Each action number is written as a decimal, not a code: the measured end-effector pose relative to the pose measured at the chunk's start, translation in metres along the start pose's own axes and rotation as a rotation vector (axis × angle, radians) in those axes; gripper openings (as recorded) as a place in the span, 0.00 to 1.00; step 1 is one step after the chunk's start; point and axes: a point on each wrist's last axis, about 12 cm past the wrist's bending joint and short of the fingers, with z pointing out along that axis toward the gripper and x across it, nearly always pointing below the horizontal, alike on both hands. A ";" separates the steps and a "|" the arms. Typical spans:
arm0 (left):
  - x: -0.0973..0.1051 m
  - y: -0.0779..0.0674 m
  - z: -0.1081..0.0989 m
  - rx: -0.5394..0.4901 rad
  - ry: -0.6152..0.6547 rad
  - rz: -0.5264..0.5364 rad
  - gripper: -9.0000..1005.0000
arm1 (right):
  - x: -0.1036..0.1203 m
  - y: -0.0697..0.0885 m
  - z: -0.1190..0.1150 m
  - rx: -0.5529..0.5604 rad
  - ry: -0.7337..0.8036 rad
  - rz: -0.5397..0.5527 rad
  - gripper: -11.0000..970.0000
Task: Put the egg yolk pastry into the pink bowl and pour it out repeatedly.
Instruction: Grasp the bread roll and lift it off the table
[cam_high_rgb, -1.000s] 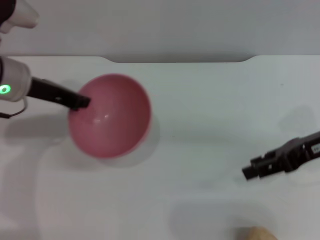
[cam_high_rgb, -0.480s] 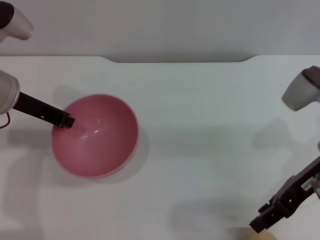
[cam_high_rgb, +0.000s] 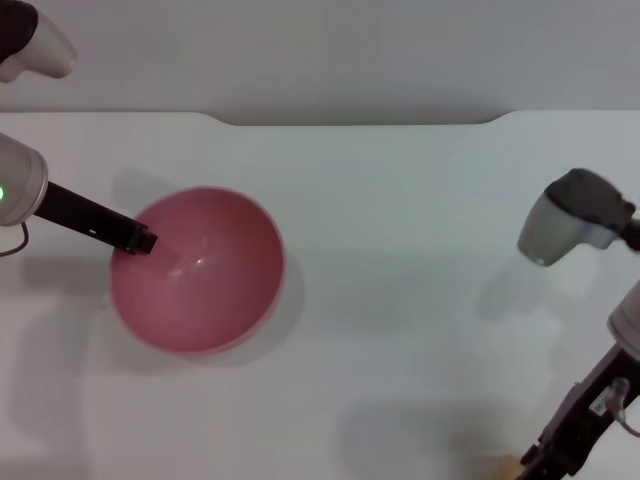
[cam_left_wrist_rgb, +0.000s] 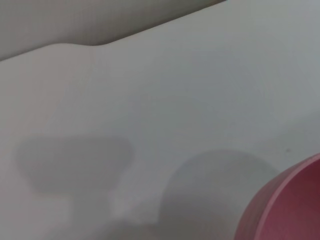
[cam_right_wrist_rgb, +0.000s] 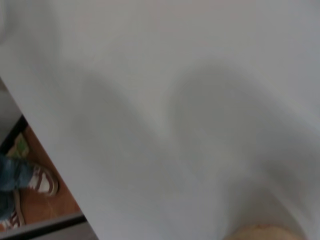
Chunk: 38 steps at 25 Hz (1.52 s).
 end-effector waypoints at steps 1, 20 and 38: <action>0.000 0.000 0.000 0.000 -0.001 0.001 0.01 | -0.001 0.000 0.002 0.003 0.017 -0.001 0.52; -0.007 -0.004 -0.001 0.007 -0.012 0.015 0.01 | -0.017 0.000 0.010 0.102 0.059 -0.047 0.25; -0.009 -0.009 0.003 0.013 0.006 0.042 0.01 | -0.002 -0.018 -0.021 0.021 -0.201 0.057 0.10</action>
